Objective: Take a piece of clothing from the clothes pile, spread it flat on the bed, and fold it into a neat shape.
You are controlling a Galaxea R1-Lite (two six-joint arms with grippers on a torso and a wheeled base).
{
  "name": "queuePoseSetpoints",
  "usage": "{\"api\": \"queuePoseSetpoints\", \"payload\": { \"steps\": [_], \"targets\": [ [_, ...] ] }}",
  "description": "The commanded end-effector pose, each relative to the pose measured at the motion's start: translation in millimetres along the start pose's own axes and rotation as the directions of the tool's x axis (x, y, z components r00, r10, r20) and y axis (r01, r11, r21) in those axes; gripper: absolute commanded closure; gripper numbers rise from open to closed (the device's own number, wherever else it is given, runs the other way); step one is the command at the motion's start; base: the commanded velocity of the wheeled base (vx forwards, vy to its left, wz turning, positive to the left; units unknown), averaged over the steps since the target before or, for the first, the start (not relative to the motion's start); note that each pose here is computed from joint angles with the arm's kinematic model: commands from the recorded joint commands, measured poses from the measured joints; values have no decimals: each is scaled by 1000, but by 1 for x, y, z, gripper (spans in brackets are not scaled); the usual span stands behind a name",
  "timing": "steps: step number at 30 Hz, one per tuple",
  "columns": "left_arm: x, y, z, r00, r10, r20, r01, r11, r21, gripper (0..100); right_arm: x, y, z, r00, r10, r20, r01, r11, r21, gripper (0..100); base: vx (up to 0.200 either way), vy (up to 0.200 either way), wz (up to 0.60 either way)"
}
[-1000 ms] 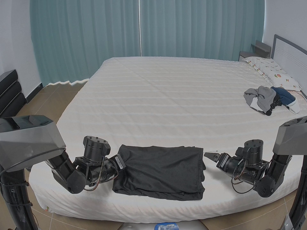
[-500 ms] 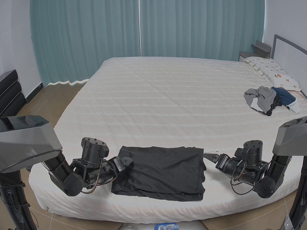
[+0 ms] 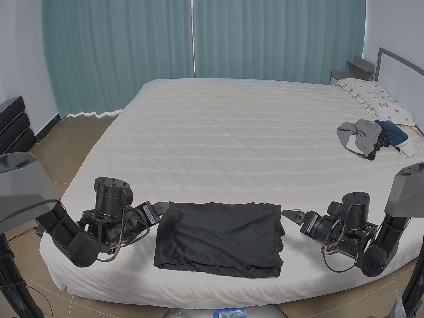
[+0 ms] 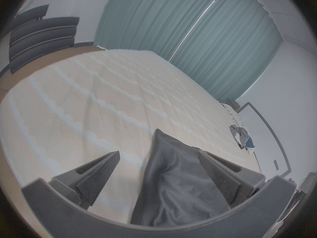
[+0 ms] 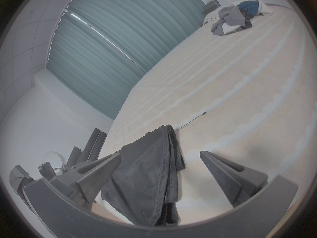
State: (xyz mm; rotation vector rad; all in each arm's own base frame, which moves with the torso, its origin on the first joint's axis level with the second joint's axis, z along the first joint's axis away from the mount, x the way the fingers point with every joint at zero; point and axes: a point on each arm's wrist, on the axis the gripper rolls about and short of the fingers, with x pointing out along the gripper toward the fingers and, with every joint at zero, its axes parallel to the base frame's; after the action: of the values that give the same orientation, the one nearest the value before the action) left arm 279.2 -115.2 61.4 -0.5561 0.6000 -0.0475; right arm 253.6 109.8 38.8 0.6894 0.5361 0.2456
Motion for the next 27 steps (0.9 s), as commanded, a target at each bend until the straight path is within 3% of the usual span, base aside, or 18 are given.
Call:
{"api": "queuePoseSetpoints", "payload": {
  "steps": [1,5,9,10,12,13,19,23,27],
  "targets": [
    [-36,1,11,996,-21,89,21,1000,5,0,-28,14,0,999,19,44,-17,999,-38,0,0,0,0],
    [-87,4,22,978,-75,194,65,996,60,0,-63,23,12,989,29,145,-14,995,-100,0,0,0,0],
    [-118,7,25,961,-115,252,90,990,107,0,-90,26,14,982,58,182,-28,986,-162,0,0,0,0],
    [-145,10,27,938,-147,314,111,985,128,0,-113,26,15,973,88,213,-38,972,-230,0,0,0,0],
    [-161,14,25,924,-154,350,108,983,148,0,-128,26,16,965,104,239,-37,962,-271,0,0,0,0],
    [-177,17,24,903,-159,399,97,980,172,0,-139,27,18,956,110,271,-24,953,-301,0,0,0,0],
    [-228,31,21,847,-144,513,34,976,217,0,-188,28,24,910,81,407,98,911,-401,0,0,0,0],
    [-257,47,10,837,-133,531,-22,961,275,0,-224,23,20,894,108,435,136,860,-492,0,0,0,0],
    [-286,62,0,815,-120,567,-63,954,293,0,-249,10,11,888,72,454,182,851,-492,0,0,0,0]
  ]
}}
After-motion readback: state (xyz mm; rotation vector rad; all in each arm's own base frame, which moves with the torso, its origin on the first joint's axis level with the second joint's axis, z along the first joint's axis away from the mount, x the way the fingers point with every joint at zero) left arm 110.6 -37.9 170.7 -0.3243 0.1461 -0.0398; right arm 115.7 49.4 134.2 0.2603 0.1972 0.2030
